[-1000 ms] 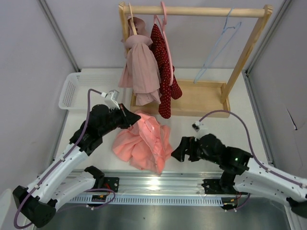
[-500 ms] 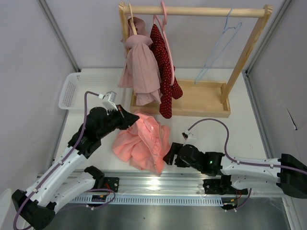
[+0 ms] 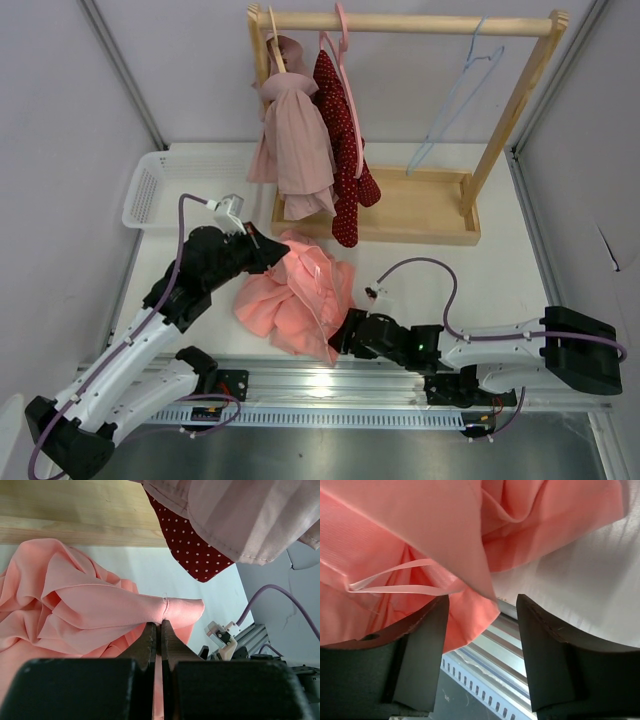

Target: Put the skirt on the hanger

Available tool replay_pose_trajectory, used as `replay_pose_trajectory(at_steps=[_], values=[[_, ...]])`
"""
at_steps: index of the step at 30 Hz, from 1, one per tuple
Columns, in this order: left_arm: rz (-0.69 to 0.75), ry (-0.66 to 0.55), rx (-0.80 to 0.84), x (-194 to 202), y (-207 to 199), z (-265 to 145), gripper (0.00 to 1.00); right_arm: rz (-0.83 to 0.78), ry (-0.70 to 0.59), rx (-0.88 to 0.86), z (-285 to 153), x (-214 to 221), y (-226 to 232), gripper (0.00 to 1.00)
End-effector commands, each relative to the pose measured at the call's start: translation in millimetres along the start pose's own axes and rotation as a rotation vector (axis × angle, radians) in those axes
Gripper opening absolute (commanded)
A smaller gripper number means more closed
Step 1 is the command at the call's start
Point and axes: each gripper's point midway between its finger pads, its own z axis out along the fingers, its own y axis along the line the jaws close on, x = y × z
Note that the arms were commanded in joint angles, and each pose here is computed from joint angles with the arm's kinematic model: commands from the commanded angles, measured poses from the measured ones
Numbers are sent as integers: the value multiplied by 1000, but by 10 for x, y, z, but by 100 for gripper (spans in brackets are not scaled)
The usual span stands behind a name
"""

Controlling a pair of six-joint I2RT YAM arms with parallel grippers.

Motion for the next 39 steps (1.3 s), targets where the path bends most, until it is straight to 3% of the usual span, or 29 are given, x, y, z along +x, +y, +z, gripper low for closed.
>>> replay_pose_trajectory(at_steps=[1,9,12,16,17,19,25,29,36,39], values=[[13,-54,24,-127,-86,-49,0,51,-82,-34,18,-138,62,60],[21,-53,18,-133,-80,-81,0,47,-122,-101,88,-289,155,43],[27,-52,12,-129,-72,-100,0,48,-132,-113,100,-345,182,30],[39,-51,13,-143,-84,-126,0,39,-142,-91,59,-468,150,2],[41,-54,18,-168,-111,-144,0,40,-158,-97,-18,-561,204,0],[51,-61,27,-216,-160,-177,0,-21,-194,0,-156,-770,130,0],[51,-74,99,-392,-430,-245,0,-115,-365,70,-916,-1695,160,0],[33,-92,144,-471,-564,-283,0,-193,-435,43,-1437,-2239,439,0],[-19,-107,142,-411,-591,-357,0,-326,-497,85,-1886,-2723,720,0],[-54,-72,71,-225,-358,-253,0,-338,-444,86,-1762,-2659,710,0]])
